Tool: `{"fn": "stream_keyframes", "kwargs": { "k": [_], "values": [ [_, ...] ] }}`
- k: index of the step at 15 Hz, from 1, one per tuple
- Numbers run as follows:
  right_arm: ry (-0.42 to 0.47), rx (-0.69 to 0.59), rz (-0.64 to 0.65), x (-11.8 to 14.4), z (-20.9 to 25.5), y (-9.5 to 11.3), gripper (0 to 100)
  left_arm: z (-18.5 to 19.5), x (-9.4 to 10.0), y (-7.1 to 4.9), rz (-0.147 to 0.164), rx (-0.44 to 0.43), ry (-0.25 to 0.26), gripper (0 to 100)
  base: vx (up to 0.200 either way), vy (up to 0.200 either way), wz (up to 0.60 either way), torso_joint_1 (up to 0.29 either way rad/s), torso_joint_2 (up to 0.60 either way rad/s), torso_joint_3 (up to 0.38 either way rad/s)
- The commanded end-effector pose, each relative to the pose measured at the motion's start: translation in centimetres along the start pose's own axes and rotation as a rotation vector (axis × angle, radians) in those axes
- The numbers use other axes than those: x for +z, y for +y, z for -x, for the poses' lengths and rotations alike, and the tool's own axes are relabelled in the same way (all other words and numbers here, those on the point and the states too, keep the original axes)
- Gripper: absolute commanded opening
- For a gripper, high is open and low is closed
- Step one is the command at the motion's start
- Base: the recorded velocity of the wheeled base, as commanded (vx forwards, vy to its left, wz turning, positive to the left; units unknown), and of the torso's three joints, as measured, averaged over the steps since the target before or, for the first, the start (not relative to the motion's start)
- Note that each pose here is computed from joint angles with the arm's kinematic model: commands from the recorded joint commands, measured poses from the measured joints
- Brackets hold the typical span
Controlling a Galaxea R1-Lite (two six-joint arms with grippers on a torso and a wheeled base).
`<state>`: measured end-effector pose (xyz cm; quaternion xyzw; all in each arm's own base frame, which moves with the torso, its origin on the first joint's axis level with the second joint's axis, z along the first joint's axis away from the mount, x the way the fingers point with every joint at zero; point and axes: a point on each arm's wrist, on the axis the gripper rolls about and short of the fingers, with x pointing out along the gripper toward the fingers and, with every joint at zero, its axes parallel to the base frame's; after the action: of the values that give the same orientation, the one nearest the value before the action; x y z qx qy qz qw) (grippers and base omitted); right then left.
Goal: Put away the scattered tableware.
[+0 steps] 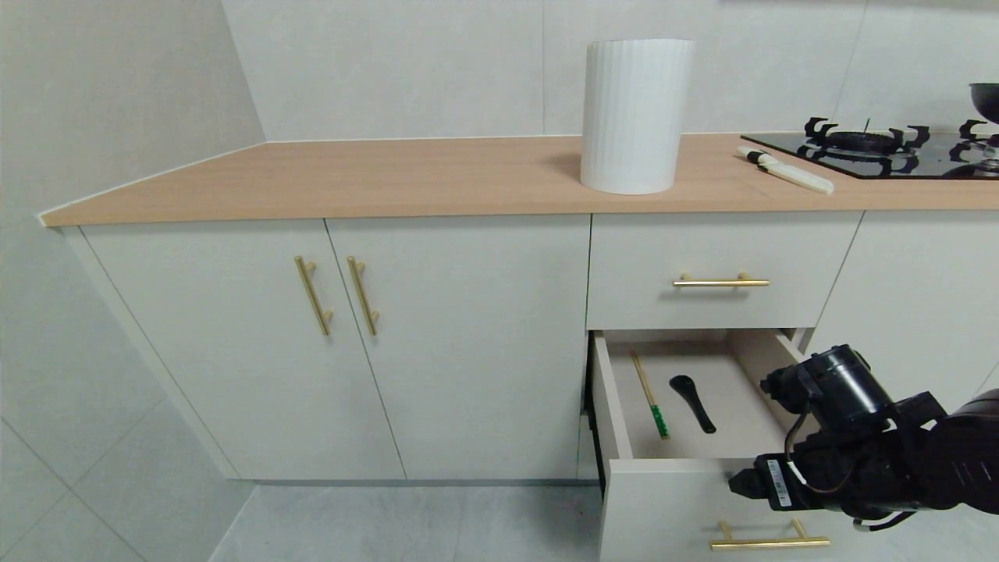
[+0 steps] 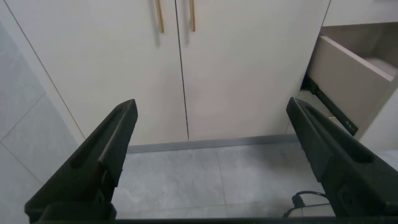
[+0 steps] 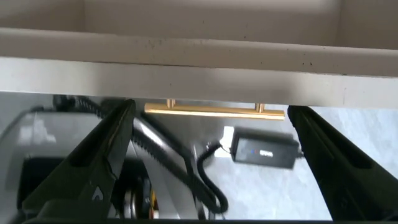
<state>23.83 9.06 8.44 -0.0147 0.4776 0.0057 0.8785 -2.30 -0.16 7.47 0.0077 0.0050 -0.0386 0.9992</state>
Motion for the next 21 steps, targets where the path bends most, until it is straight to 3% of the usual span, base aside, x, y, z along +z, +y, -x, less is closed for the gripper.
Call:
{"fn": "stream_keyframes", "kwargs": {
  "k": [1, 12, 21],
  "values": [
    [0.002, -0.007, -0.009, 0.3, -0.9, -0.1, 100, 0.0, 0.0, 0.0, 0.0, 0.001, 0.0, 100, 0.0, 0.0, 0.0, 0.0, 0.0, 0.0],
    [-0.021, -0.018, -0.033, 3.0, -3.3, 0.6, 100, 0.0, 0.0, 0.0, 0.0, 0.001, 0.0, 100, 0.0, 0.0, 0.0, 0.0, 0.0, 0.0],
    [-0.068, -0.041, -0.084, 6.6, -6.0, -0.2, 100, 0.0, 0.0, 0.0, -0.001, 0.001, 0.0, 100, 0.0, 0.0, 0.0, 0.0, 0.0, 0.0]
  ]
}}
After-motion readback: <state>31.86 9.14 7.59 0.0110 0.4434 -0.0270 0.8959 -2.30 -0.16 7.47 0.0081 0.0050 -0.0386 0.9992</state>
